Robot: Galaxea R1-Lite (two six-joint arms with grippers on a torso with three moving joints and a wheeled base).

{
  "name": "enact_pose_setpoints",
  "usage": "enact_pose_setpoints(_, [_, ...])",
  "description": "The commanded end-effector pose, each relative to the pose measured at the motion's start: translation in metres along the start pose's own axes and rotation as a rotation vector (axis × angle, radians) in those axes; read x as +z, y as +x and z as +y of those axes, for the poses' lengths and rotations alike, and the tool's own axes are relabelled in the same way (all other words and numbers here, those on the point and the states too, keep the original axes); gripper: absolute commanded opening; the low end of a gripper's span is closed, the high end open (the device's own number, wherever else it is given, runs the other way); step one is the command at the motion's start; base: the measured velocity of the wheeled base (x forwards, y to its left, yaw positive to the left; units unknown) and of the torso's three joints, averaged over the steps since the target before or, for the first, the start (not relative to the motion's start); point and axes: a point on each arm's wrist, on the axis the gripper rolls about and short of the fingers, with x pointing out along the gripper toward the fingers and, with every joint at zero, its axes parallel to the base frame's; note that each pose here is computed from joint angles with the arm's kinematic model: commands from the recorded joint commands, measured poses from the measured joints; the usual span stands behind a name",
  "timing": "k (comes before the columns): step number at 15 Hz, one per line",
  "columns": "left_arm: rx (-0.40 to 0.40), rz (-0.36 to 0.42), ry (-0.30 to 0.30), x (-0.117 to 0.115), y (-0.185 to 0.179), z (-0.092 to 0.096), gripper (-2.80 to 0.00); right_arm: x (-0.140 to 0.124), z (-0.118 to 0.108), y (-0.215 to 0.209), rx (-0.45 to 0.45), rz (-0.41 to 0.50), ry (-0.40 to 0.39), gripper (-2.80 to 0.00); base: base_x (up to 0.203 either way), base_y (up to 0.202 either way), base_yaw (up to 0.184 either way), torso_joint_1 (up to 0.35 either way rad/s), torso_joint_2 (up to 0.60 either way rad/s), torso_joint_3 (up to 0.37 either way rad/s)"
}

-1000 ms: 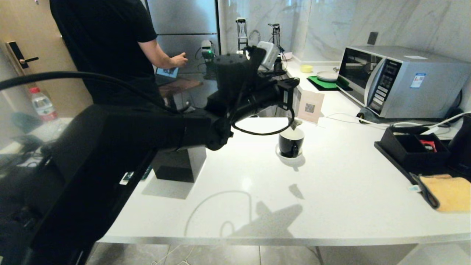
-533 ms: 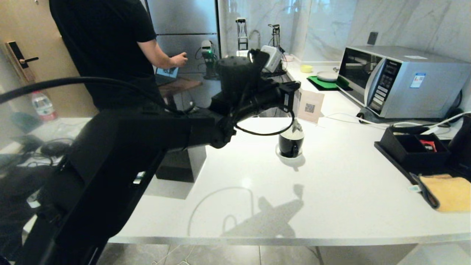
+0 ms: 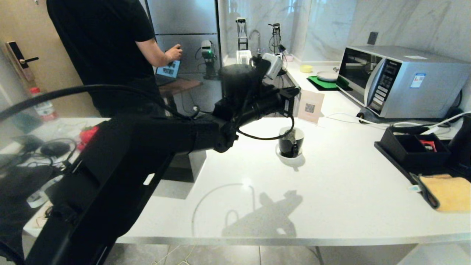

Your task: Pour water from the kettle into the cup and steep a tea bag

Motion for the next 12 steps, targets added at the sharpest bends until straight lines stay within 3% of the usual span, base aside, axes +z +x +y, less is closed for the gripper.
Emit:
enact_pose_setpoints(1, [0.001,-0.004,0.002,-0.009,0.002,0.001,-2.8,0.0,0.0,0.0,0.002,0.0,-0.001,-2.8,0.0,0.0,0.0,0.0,0.0,0.0])
enact_pose_setpoints(12, [0.032,-0.044,0.027,-0.047,0.012,0.001,-2.8,0.0,0.0,0.0,0.002,0.0,-0.001,-2.8,0.0,0.0,0.0,0.0,0.0,0.0])
